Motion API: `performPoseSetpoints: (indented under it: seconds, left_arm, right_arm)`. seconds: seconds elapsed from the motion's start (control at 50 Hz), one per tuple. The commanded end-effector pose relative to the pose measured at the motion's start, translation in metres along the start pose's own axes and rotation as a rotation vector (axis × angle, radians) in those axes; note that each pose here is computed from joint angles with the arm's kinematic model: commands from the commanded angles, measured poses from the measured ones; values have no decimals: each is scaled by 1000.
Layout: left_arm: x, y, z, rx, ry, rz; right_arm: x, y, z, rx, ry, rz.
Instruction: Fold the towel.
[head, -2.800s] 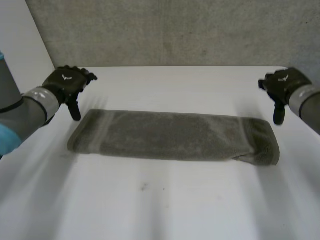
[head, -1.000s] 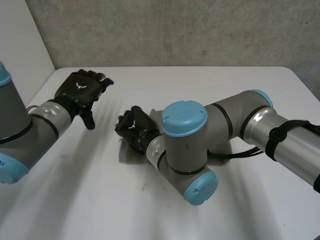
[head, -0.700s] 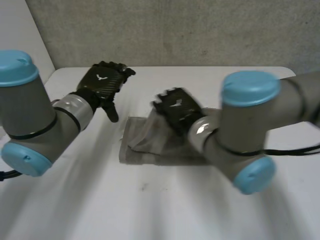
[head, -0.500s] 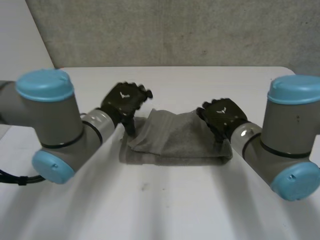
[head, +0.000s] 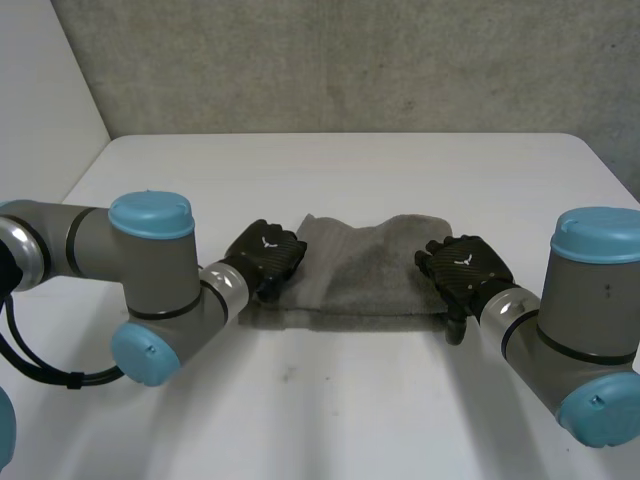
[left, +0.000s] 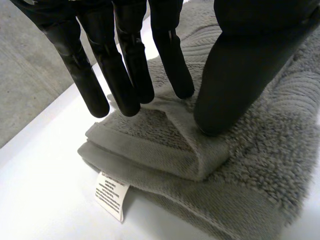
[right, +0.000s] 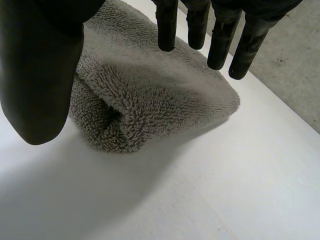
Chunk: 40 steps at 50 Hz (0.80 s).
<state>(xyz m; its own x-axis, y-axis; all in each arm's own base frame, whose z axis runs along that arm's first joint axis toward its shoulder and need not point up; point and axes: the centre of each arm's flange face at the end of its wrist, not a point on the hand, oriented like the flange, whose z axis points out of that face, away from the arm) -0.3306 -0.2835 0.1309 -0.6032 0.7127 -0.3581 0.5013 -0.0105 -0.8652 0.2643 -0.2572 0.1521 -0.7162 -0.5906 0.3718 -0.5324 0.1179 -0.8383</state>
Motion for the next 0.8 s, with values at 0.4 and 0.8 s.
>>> performPoseSetpoints:
  seconds: [0.4,0.8]
  left_arm:
    - [13,9,-42,-72,22,-14]
    - [-38,-45,-85,34,-218,-11]
  right_arm:
    - [-8,13,13,50,22,-11]
    - [10,-50,33,209,171,-461]
